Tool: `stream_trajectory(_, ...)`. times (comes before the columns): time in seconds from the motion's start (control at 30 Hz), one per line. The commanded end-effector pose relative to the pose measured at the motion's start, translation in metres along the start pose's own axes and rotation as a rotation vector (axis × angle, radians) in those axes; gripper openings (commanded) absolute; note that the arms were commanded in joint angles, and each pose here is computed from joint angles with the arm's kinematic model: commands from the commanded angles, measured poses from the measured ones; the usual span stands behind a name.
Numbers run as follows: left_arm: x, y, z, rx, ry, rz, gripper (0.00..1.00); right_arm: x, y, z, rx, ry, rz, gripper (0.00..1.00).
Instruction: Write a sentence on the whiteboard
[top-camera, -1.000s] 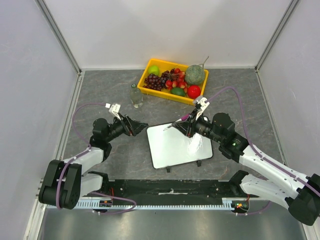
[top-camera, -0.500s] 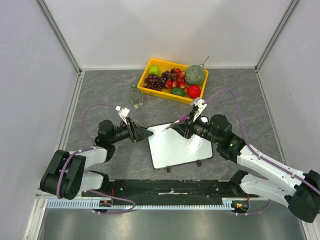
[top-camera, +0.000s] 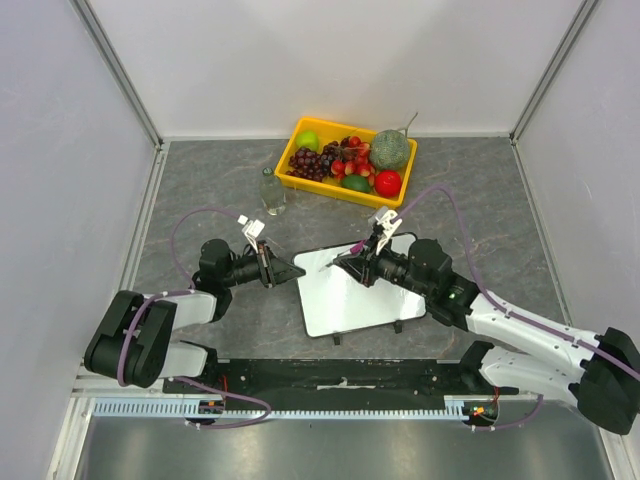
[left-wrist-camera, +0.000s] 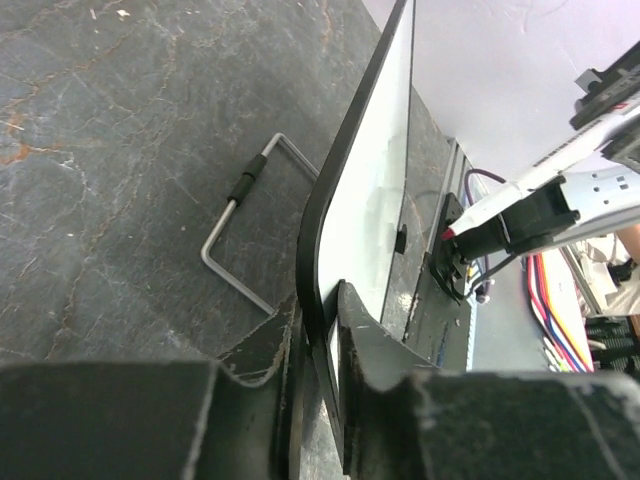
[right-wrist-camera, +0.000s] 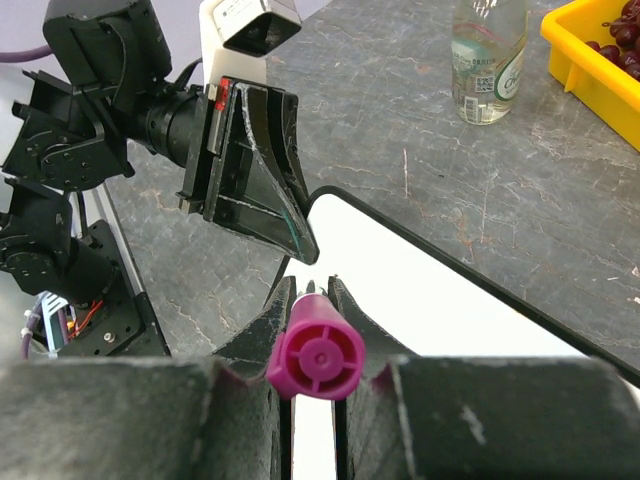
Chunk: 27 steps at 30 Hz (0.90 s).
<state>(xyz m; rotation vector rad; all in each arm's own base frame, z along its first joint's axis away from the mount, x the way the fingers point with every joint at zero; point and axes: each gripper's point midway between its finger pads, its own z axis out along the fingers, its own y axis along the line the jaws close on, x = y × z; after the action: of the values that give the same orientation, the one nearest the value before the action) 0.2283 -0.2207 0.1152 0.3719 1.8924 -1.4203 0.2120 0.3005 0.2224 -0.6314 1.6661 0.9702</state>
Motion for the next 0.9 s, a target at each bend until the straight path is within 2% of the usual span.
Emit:
stream_trajectory(0.0,0.003,-0.001,0.001,0.028,0.031,0.041,0.17,-0.008,0.000,0.006,0.020,-0.064,-0.051,0.00)
stream_trajectory(0.53,0.003,0.002,0.002,0.011,0.037,0.047,0.11,0.002,-0.002,0.013,0.104,-0.084,-0.084,0.00)
stream_trajectory(0.87,0.002,0.005,0.002,0.000,0.031,0.047,0.07,0.020,-0.011,0.020,0.153,-0.034,-0.098,0.00)
